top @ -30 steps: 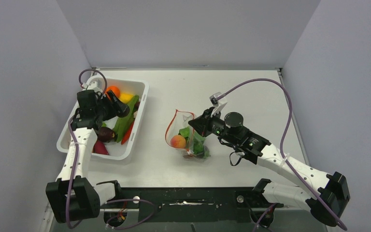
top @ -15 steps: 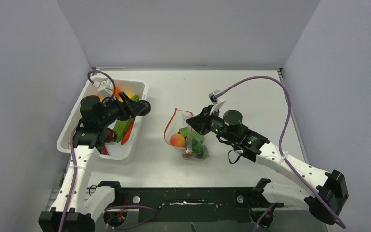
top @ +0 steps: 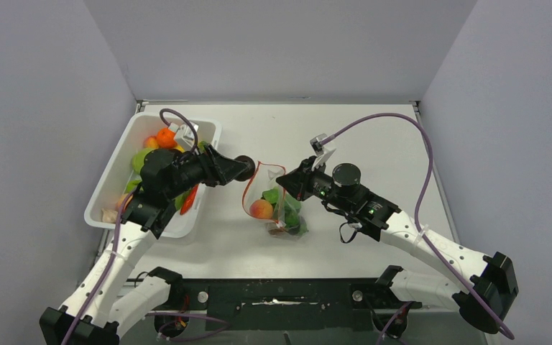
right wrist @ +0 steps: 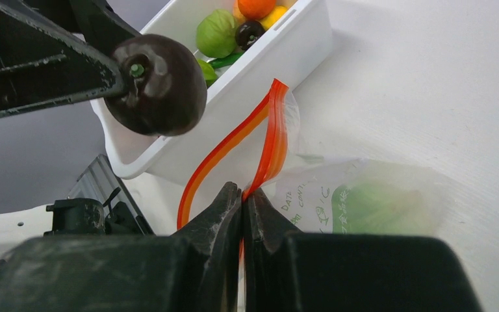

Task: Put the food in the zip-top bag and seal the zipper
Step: Place the fake vegetable in the zipper food storage bag.

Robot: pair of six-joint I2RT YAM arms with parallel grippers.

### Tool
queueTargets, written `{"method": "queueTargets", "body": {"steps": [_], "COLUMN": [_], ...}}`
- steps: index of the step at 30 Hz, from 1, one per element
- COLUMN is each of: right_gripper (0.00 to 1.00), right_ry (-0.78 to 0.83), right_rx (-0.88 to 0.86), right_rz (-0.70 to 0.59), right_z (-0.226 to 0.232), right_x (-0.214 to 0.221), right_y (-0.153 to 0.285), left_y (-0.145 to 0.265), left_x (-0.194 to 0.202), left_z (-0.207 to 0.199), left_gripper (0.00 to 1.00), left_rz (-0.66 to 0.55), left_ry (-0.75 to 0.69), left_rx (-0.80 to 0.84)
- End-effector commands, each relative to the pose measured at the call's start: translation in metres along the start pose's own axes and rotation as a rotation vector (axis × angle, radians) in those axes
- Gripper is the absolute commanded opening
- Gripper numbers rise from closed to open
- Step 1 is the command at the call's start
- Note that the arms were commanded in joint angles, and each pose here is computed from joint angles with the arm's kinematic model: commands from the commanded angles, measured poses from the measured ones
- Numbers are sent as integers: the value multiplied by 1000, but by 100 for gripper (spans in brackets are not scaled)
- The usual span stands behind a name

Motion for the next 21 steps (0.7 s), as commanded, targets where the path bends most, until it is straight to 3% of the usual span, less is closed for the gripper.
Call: {"method": "queueTargets", "body": {"steps": [1, 5, 16, 21], "right_gripper": [0, 0, 0, 0], "right_ry": [11, 11, 17, 17], "right_rx": [-82, -81, -82, -83], "right_rz": [-131, -131, -133, -134], "right_z": [19, 18, 19, 19], "right_x": [-30, -30, -31, -31], "right_y": [0, -1, 0, 0], "left_y": [-11, -21, -27, -27], "left_x": [6, 22, 29, 27], "left_z": [-9, -5, -3, -5], "left_gripper": [41, 42, 62, 66], "left_rz": [-34, 27, 65, 61], "left_ry": [-20, -36, -48, -57], "left_rx": [48, 14, 23, 38]}}
Point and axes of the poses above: each gripper's point midway between its finger pads, its own y axis back along the fingers, its own z axis along the line the jaws close on, x = y × z, the point moved 10 cm from there along y, back along the fingers
